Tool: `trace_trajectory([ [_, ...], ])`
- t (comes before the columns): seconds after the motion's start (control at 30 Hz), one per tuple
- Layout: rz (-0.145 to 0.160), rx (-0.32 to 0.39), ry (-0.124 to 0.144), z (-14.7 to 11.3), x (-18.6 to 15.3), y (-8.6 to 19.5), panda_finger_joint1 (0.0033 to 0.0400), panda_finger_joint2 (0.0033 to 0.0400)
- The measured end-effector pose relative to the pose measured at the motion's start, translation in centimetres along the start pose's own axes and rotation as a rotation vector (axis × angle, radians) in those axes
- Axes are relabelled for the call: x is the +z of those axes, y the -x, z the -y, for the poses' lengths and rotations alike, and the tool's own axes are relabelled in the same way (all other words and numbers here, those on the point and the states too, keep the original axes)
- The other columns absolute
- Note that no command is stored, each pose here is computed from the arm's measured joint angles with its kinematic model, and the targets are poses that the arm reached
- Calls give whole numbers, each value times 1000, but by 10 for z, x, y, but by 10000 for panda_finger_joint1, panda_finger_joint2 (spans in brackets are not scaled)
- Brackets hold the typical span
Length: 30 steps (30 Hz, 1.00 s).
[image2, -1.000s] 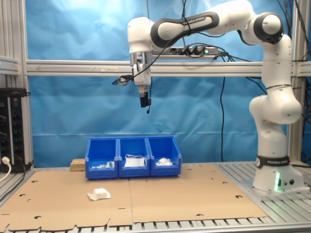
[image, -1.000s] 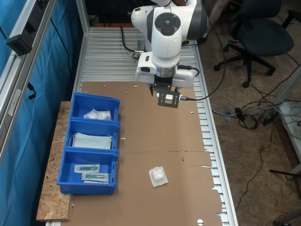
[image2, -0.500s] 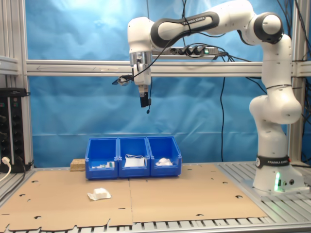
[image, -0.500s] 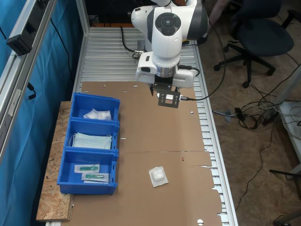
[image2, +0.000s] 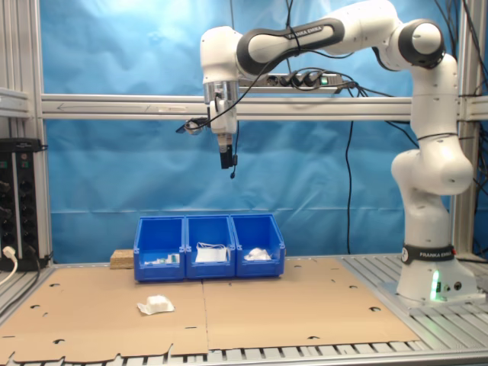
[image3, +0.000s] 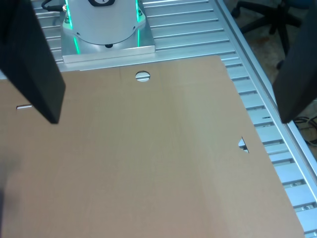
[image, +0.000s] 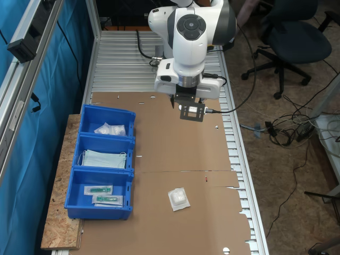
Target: Pick and place sorting task of medical equipment.
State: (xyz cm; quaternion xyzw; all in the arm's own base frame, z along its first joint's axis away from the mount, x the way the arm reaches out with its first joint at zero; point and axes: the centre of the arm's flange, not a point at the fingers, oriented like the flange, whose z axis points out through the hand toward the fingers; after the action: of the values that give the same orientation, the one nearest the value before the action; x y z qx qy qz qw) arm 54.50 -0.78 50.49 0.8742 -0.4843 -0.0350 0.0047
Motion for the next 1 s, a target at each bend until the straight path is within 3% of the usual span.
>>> trace_trajectory([
  [0.23,-5,-10,-1,4,0,5,400,400],
  [0.37,-17,-17,-15,7,-2,7,400,400],
  [0.67,-57,-23,-75,18,-3,5,400,400],
  [0.77,-73,-19,-103,23,0,-1,400,400],
  [1.0,-93,-2,-141,28,10,-17,400,400],
])
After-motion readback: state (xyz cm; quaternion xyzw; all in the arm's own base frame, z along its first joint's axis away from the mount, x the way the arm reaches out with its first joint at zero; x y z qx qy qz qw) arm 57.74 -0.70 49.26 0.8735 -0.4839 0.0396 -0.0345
